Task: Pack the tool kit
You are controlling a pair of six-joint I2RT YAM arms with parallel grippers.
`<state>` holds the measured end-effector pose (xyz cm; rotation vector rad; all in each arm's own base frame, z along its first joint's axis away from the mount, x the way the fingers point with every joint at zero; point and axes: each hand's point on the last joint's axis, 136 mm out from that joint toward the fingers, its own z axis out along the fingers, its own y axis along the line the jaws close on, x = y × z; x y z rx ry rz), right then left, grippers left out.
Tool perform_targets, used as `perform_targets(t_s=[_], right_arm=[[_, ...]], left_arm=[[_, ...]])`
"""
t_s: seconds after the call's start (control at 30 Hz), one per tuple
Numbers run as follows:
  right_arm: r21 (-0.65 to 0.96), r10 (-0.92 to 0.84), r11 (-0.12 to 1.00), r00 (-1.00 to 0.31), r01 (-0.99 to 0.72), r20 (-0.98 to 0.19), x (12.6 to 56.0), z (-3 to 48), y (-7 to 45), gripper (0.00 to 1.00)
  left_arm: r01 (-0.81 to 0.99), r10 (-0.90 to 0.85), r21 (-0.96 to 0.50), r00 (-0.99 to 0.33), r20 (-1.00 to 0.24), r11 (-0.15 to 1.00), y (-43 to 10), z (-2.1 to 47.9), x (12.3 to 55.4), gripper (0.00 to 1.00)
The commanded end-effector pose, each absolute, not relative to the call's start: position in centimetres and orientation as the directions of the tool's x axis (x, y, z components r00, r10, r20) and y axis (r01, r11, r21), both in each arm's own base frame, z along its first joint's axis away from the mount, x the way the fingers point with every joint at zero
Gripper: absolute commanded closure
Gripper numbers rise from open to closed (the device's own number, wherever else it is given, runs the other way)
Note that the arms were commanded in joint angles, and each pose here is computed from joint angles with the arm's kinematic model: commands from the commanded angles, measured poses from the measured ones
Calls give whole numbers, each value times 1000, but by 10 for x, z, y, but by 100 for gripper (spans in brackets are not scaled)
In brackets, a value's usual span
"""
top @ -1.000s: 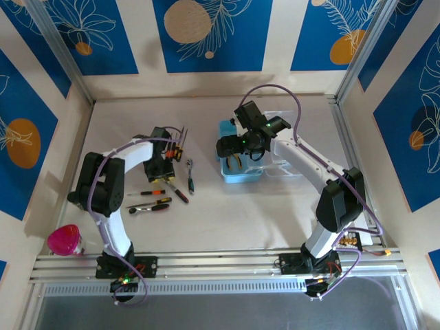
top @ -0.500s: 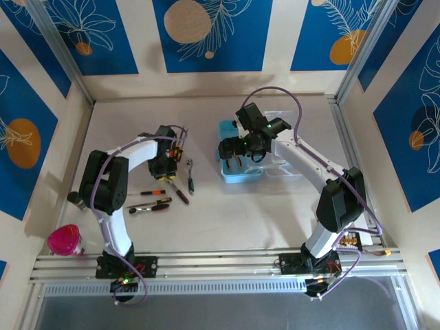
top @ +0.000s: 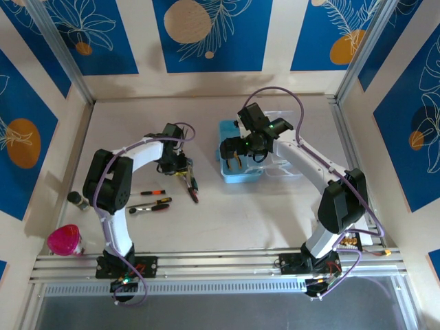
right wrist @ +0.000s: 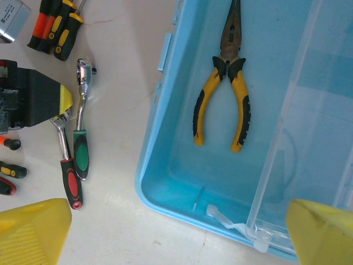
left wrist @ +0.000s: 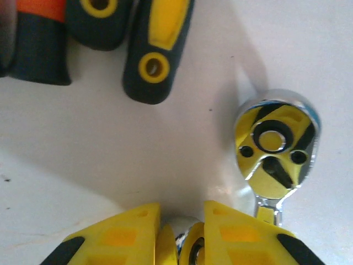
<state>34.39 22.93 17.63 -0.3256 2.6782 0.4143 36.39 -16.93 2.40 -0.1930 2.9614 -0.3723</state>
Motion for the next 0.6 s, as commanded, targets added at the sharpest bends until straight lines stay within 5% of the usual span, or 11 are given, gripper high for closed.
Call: perform_targets(t_s=[0.0, 0.57], right_arm=[[249, -173, 920, -884, -302, -435, 339, 183, 227, 0], [272, -169, 911, -882, -310, -440, 335, 186, 228, 0]], left_arm=[[-52, -90, -283, -988, -125, 958, -182, 27, 362, 100], [59, 14, -222, -980, -200, 973, -173, 64, 367, 100]])
